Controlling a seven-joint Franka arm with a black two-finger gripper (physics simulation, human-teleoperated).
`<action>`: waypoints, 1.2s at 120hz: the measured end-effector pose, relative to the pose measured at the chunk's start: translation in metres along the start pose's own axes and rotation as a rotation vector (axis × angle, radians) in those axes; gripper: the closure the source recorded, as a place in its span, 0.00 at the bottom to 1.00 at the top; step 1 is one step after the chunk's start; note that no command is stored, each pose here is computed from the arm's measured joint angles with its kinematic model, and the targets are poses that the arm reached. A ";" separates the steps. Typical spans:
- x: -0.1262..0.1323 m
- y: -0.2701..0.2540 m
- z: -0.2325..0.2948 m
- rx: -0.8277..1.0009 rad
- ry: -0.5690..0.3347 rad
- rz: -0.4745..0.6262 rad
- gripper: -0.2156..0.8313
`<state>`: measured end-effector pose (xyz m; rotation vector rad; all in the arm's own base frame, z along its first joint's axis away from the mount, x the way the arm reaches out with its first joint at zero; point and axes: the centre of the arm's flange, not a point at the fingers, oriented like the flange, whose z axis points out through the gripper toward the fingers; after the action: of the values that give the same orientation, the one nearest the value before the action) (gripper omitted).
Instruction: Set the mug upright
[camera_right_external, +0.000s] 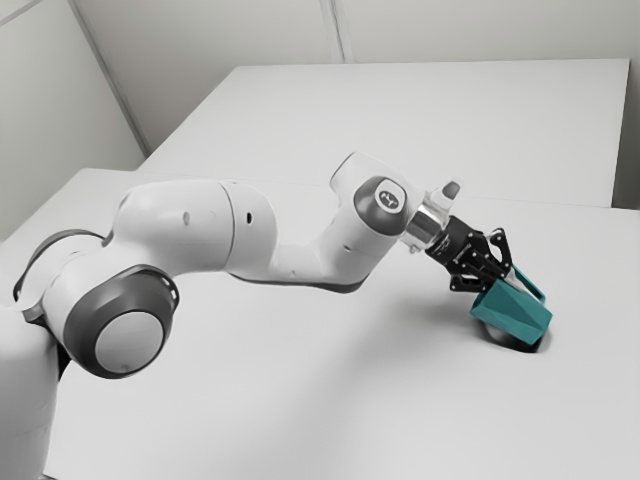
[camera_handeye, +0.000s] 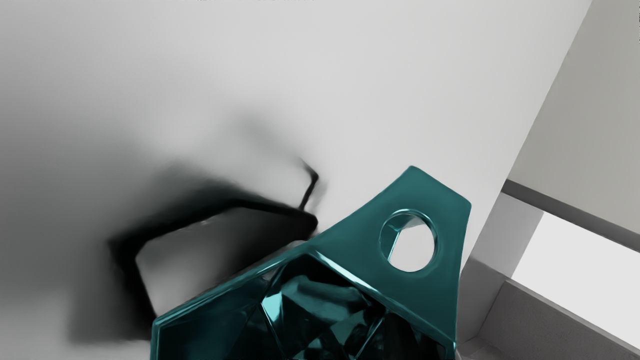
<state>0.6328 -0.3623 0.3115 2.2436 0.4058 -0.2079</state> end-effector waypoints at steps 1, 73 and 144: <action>-0.001 0.002 -0.001 0.001 0.002 0.004 0.95; -0.051 -0.023 -0.208 0.709 0.280 0.306 0.95; -0.040 -0.124 -0.259 0.864 0.249 0.092 0.95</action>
<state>0.5548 -0.0981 0.4019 3.1512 0.3828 -0.0513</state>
